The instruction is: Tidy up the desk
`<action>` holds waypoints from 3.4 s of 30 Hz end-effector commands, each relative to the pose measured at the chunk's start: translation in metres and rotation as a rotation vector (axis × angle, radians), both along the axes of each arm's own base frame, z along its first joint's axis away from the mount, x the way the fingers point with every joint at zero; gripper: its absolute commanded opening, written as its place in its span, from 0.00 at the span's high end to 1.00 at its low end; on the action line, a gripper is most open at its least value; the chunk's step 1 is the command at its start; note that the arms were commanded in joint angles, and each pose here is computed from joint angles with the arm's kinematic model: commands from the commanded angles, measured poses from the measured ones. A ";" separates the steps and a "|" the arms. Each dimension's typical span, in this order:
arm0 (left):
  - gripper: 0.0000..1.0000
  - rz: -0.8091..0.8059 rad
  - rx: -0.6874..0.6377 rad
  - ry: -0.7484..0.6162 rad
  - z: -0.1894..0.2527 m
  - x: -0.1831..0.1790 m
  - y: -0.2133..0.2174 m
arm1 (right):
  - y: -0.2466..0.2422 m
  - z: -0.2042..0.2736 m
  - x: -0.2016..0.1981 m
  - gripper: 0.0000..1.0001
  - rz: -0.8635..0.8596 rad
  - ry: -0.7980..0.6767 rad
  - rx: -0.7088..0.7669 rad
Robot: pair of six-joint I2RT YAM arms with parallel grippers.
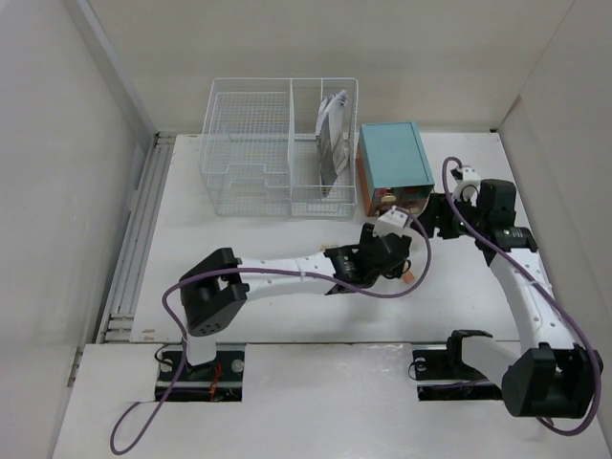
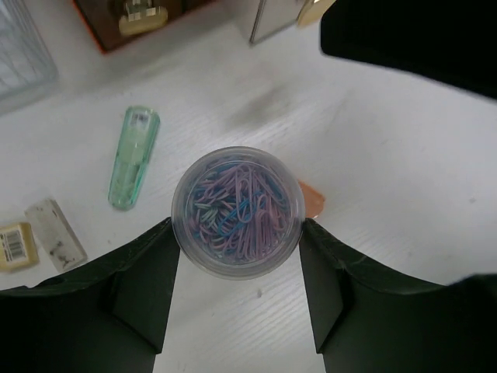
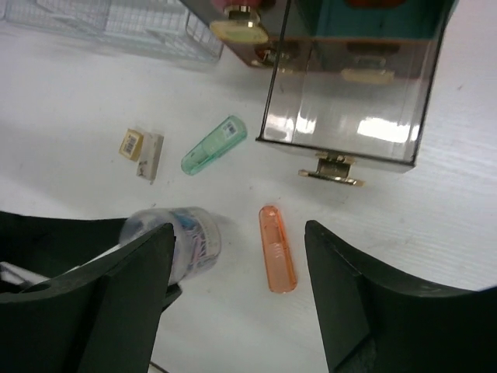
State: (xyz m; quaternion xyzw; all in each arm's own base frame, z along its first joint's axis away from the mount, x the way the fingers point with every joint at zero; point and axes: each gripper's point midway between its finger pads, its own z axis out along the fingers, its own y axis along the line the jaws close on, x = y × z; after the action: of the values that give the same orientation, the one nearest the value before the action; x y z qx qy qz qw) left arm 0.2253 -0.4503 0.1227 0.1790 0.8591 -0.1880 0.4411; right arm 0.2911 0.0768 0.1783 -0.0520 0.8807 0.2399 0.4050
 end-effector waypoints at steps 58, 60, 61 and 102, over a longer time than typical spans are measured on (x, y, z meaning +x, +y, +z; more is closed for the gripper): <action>0.47 -0.107 -0.261 -0.108 0.132 0.150 -0.086 | -0.096 0.121 0.026 0.86 -0.484 -0.456 -0.301; 0.47 -0.118 -0.272 -0.108 0.133 0.150 -0.090 | -0.096 0.121 0.026 0.86 -0.484 -0.455 -0.301; 0.47 -0.118 -0.272 -0.108 0.133 0.150 -0.090 | -0.096 0.121 0.026 0.86 -0.484 -0.455 -0.301; 0.94 0.016 -0.196 -0.143 0.125 0.057 0.033 | -0.015 0.009 0.023 1.00 0.076 -0.049 -0.071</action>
State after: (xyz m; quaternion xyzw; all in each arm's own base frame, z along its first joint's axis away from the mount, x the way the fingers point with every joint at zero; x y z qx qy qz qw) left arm 0.2867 -0.4442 0.2912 0.1567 0.7795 -0.2966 0.5291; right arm 0.3151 0.0465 0.1867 -0.0727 0.8805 0.1778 0.4335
